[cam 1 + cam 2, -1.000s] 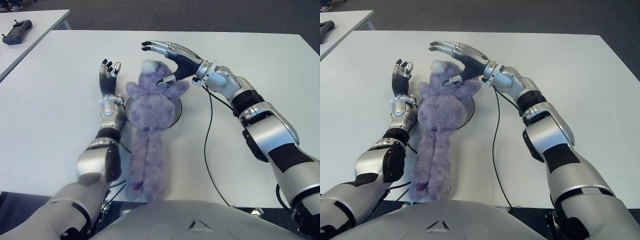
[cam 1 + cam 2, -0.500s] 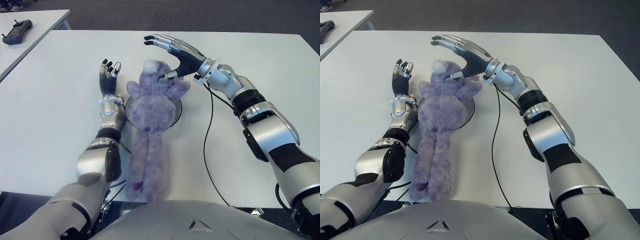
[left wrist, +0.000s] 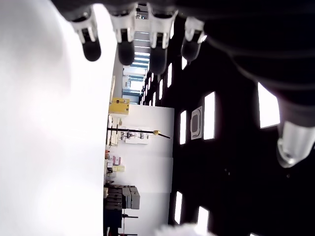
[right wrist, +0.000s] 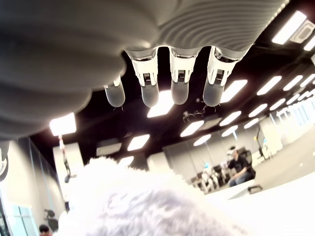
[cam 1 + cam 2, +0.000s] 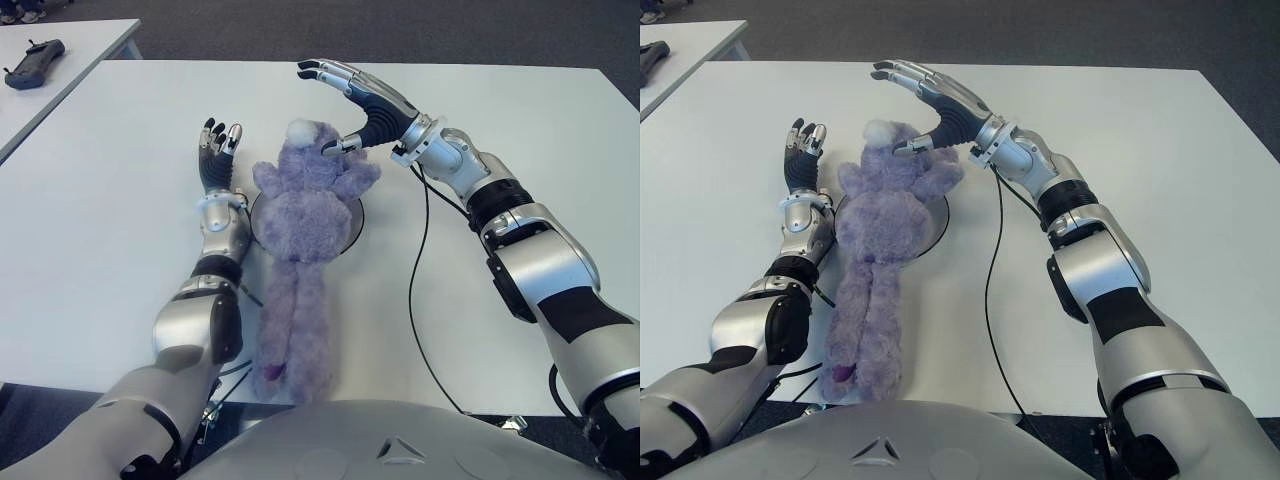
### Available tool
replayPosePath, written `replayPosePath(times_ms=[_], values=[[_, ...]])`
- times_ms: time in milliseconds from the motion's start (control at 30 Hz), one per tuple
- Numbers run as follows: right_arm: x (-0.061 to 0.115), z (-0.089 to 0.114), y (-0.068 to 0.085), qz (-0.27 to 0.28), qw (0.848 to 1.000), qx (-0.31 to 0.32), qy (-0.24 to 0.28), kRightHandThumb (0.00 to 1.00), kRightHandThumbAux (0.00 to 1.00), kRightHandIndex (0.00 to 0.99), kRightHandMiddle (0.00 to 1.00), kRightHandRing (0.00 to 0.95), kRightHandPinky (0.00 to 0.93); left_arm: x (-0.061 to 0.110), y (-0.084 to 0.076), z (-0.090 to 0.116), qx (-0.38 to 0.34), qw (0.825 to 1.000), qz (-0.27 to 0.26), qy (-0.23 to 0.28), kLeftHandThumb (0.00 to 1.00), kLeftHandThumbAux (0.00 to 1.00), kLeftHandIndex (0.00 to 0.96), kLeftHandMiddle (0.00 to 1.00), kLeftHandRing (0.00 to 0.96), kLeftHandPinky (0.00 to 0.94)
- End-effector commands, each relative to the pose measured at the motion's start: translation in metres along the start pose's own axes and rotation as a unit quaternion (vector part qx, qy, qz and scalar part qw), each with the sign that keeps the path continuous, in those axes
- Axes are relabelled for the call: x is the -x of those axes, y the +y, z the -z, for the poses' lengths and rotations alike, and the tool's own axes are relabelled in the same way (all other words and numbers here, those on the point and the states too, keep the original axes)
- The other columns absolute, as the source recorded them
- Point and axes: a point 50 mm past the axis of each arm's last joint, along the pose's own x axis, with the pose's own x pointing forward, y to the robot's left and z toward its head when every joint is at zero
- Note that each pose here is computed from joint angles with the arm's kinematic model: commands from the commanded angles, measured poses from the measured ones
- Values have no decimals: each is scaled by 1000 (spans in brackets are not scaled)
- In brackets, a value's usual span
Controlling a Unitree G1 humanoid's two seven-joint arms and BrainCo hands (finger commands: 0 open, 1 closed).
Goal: Put the doll into the plate.
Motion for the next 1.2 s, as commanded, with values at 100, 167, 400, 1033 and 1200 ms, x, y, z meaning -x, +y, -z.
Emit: replayPosePath(times_ms=[100, 167, 400, 1033, 1200], values=[[2, 9, -13, 32, 999, -12, 32, 35, 336, 0, 0, 0, 0, 105, 15, 115, 9, 968, -56, 245, 0, 502, 29, 129, 79, 5], [1, 11, -19, 45, 998, -17, 39, 28, 322, 0, 0, 0, 0, 105, 15, 115, 9, 968, -56, 244, 0, 504, 30, 129, 79, 7], [9, 23, -32, 80, 993, -46, 77, 0, 331, 0, 0, 0, 0, 106, 16, 115, 7, 968, -54, 245, 0, 495, 27, 128, 79, 4], [28, 60, -24, 160, 939, -167, 257, 0, 318, 0, 0, 0, 0, 105, 19, 115, 11, 969, -56, 242, 0, 490, 27, 134, 86, 0], [37, 67, -19, 170, 923, -187, 289, 0, 341, 0, 0, 0, 0, 105, 21, 115, 7, 969, -56, 240, 0, 486, 27, 135, 84, 0]])
